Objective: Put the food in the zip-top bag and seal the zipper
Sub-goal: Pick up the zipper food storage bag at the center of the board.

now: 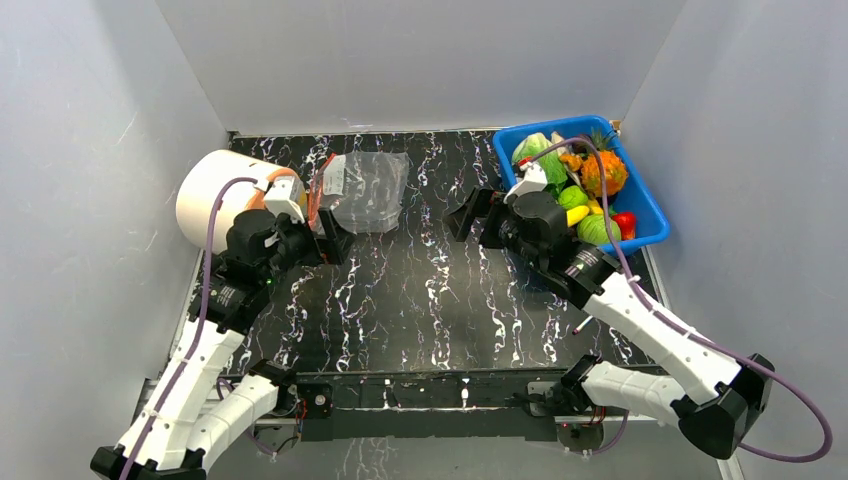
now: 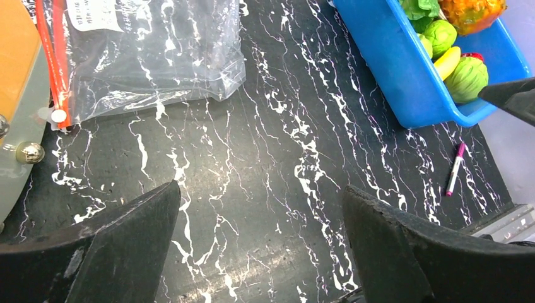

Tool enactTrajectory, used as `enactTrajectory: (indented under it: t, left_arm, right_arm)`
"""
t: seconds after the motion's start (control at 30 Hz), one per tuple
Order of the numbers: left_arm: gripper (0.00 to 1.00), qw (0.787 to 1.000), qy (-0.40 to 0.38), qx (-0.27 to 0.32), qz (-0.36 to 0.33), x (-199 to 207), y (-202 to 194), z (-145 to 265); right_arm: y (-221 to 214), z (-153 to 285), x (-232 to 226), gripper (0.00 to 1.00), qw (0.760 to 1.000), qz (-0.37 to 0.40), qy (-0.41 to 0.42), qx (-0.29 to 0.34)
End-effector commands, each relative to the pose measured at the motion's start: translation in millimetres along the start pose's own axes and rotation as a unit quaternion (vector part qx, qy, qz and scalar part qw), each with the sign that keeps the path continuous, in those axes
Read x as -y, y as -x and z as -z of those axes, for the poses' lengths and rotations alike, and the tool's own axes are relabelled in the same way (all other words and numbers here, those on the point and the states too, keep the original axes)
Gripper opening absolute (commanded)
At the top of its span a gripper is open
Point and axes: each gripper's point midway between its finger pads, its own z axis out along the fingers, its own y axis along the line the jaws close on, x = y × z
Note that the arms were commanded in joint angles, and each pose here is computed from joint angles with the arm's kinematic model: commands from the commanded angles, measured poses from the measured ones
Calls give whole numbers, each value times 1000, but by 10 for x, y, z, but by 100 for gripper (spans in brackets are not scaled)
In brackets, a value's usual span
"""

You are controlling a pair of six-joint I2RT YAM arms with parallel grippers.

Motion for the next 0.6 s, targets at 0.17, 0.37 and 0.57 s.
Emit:
enactTrajectory:
  t: [0.17, 0.37, 0.57]
  left_arm:
    - [98, 999, 31, -17, 1, -181, -220, -54]
    - [98, 999, 32, -24, -8, -227, -314, -94]
    - [99, 998, 63, 23, -14, -366, -242, -56]
  right_arm:
    - [-68, -307, -320, 96, 996, -66, 59, -15]
    - [-208, -722, -337, 85, 992, -116, 44, -30]
    - [-427, -1173, -437, 54, 982, -172, 64, -52]
